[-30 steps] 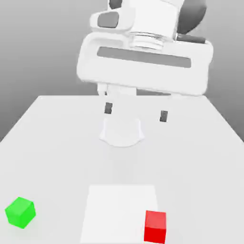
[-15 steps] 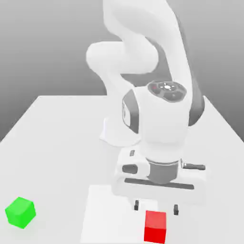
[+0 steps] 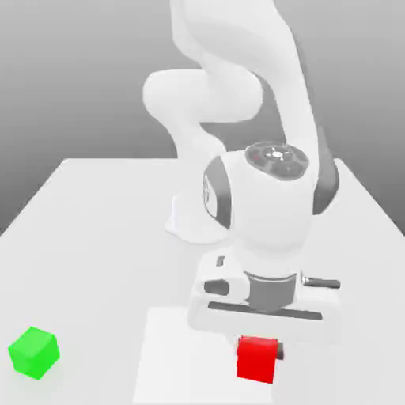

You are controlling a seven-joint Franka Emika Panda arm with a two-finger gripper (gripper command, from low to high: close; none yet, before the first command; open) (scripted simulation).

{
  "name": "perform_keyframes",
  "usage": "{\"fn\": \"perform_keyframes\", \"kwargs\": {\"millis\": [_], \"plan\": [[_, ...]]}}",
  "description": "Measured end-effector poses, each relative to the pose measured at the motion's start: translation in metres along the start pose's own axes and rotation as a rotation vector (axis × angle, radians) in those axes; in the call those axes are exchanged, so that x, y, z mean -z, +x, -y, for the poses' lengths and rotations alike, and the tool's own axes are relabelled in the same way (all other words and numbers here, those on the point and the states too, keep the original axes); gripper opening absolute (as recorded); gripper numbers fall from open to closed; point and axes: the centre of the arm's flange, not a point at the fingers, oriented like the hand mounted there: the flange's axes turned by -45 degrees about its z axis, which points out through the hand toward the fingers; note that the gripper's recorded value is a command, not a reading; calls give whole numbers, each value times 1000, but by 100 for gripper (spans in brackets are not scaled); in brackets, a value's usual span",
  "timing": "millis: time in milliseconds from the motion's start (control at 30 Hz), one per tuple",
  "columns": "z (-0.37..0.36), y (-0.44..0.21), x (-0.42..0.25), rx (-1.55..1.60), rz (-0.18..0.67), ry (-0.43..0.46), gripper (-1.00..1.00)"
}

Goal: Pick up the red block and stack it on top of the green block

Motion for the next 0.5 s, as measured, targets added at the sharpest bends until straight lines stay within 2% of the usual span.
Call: {"fn": "perform_keyframes", "kwargs": {"millis": [300, 433, 467, 500], "plan": [[-198, 42, 21, -780, 1, 0, -100], [-283, 43, -13, -1106, 2, 7, -100], [-291, 42, -25, -1138, 2, 7, 100], [-291, 42, -25, -1138, 2, 7, 100]]}}
